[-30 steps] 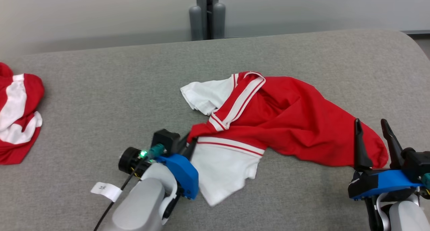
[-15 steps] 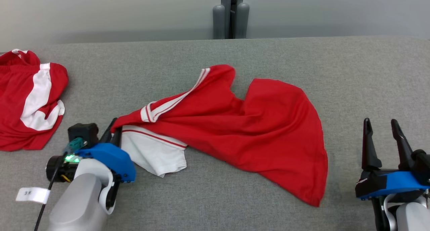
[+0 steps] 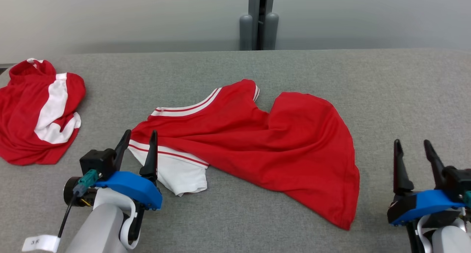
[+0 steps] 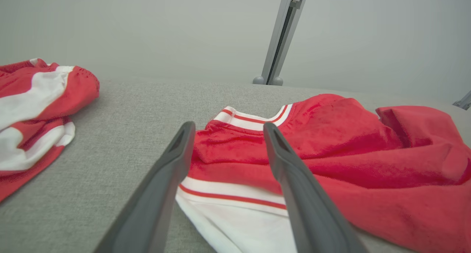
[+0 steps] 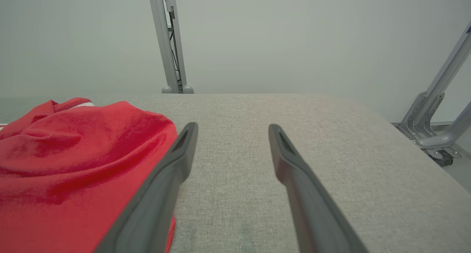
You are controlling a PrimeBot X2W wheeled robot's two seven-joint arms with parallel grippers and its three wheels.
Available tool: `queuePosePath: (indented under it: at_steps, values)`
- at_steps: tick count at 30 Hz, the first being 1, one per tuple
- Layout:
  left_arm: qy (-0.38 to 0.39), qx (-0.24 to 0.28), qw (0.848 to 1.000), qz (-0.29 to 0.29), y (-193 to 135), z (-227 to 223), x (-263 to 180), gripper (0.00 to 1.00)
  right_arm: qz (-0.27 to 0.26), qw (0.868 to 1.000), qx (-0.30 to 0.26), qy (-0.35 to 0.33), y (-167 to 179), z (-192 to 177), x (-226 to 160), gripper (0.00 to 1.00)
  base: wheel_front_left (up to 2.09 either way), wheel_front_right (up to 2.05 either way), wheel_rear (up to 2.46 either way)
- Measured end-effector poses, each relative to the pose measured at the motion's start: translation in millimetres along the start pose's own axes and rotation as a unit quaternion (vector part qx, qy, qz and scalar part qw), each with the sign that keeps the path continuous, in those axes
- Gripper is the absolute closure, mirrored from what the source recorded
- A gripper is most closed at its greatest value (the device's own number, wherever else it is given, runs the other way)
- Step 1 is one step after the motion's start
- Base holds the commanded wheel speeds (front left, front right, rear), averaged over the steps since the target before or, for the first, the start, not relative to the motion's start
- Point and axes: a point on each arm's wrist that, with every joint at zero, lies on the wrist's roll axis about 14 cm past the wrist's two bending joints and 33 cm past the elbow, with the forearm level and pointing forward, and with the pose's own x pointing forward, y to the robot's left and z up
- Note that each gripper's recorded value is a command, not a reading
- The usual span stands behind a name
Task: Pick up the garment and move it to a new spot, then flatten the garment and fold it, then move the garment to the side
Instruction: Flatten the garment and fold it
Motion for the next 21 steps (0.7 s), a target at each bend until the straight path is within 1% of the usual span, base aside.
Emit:
queuePosePath:
  at_steps: [6,11,15,19,21]
  values:
    - [-0.065,-0.004,0.998,0.016,0.2,28.9,-22.3,0.0,0.043,0.997,-0.005,0.064,29.7,-22.9,3.1,0.0,0.0,0.0,0.0]
    - [-0.078,-0.018,0.996,0.039,3.4,25.1,-48.4,0.0,0.067,0.99,-0.005,0.123,45.7,-44.8,9.8,0.0,0.0,0.0,0.0]
    - [-0.075,-0.022,0.996,0.054,8.3,18.4,-61.6,0.0,0.084,0.98,-0.004,0.182,56.9,-67.1,14.4,0.0,0.0,0.0,0.0]
    - [-0.073,-0.02,0.995,0.067,15.5,15.4,-68.2,0.0,0.102,0.963,-0.003,0.25,67.6,-92.0,15.3,0.0,0.0,0.0,0.0]
    - [-0.074,-0.019,0.994,0.073,19.3,15.6,-70.5,0.0,0.108,0.957,-0.006,0.271,71.0,-98.9,16.2,0.0,0.0,0.0,0.0]
